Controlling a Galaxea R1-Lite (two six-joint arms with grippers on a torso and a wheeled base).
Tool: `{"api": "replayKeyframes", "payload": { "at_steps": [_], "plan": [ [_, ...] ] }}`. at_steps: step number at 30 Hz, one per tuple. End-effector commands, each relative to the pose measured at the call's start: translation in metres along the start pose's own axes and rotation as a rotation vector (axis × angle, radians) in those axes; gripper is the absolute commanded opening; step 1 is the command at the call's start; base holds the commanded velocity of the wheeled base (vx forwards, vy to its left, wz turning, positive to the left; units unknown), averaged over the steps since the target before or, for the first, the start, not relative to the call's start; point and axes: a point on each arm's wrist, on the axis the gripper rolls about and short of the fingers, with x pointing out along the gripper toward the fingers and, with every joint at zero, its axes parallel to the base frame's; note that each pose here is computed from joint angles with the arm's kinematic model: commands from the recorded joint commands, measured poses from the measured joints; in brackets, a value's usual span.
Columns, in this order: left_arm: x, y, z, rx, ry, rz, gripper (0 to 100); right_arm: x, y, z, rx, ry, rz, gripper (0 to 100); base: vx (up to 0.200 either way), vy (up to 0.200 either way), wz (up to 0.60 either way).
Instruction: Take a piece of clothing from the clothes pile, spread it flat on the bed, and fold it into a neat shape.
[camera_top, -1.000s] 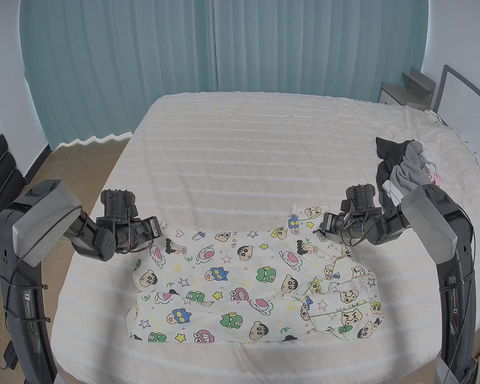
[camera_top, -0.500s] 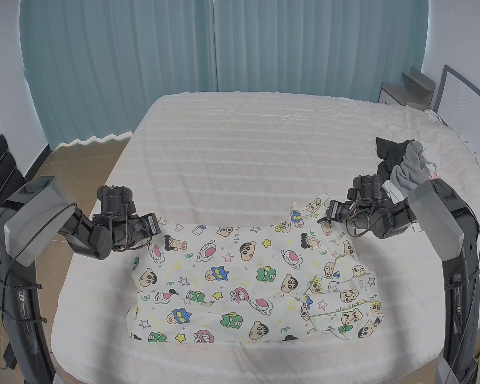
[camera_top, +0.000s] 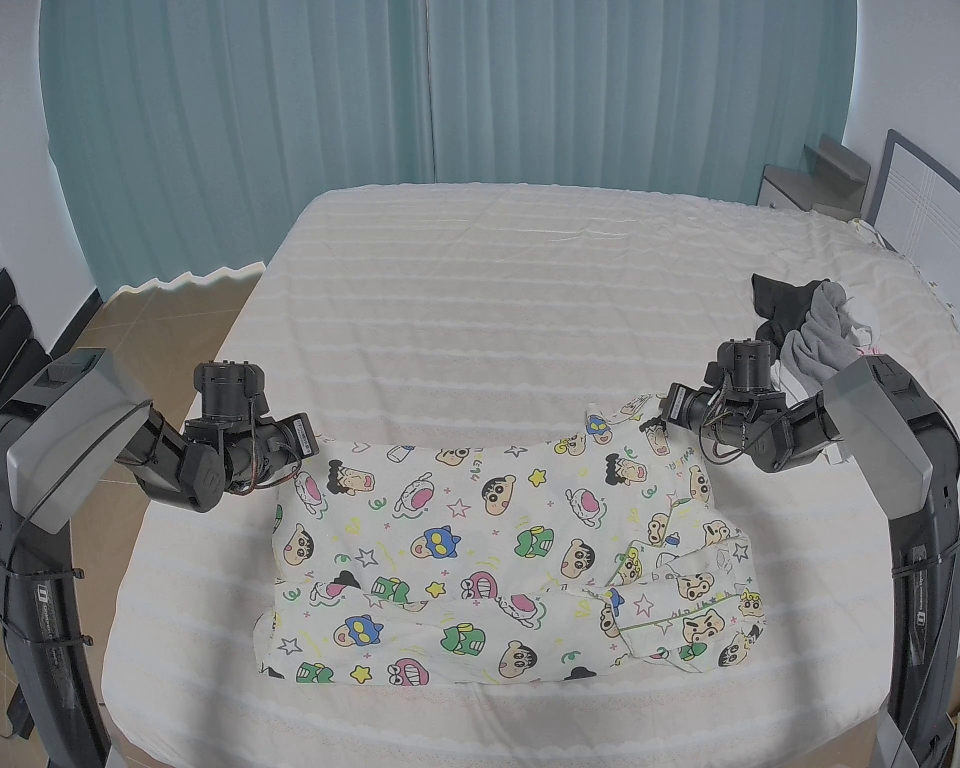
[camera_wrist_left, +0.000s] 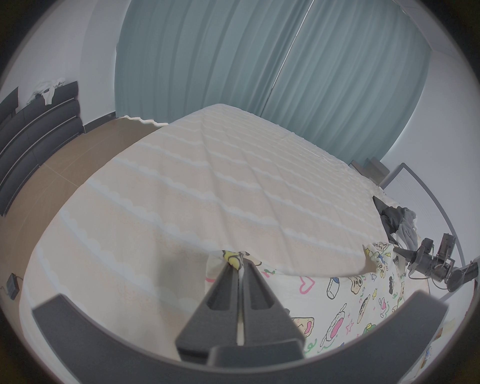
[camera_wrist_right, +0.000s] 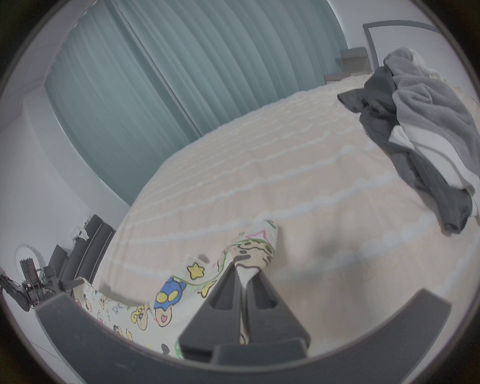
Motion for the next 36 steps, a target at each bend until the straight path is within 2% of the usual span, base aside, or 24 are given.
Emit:
{"api": "replayKeyframes", "payload": {
  "at_steps": [1,10,14,17,25,32,36],
  "plan": [
    [0.002,-0.001,0.001,-0.001,-0.006,0.004,0,-0.001,0.001,0.002,0.003,-0.013,0.006,0,0.0,0.0,0.0],
    [-0.002,0.0,0.001,-0.001,0.0,0.006,0,-0.018,0.007,0.011,0.041,-0.012,0.02,0,0.0,0.0,0.0],
    [-0.005,-0.001,0.001,0.001,0.001,0.003,0,-0.023,0.007,0.008,0.041,0.011,0.027,0,0.0,0.0,0.0],
    [-0.011,-0.003,0.0,0.004,0.009,-0.006,0,-0.031,0.006,0.001,0.038,0.065,0.062,0,0.0,0.0,0.0],
    [-0.016,-0.005,0.0,0.007,0.013,-0.007,0,-0.031,0.004,-0.005,0.04,0.086,0.062,0,0.0,0.0,0.0],
    [-0.03,-0.004,0.0,0.027,0.022,-0.008,0,-0.054,-0.004,0.002,0.058,0.123,0.112,0,0.0,0.0,0.0],
    [-0.039,-0.006,-0.001,0.029,0.027,-0.019,0,-0.062,-0.012,0.003,0.055,0.133,0.105,0,0.0,0.0,0.0]
  ]
}}
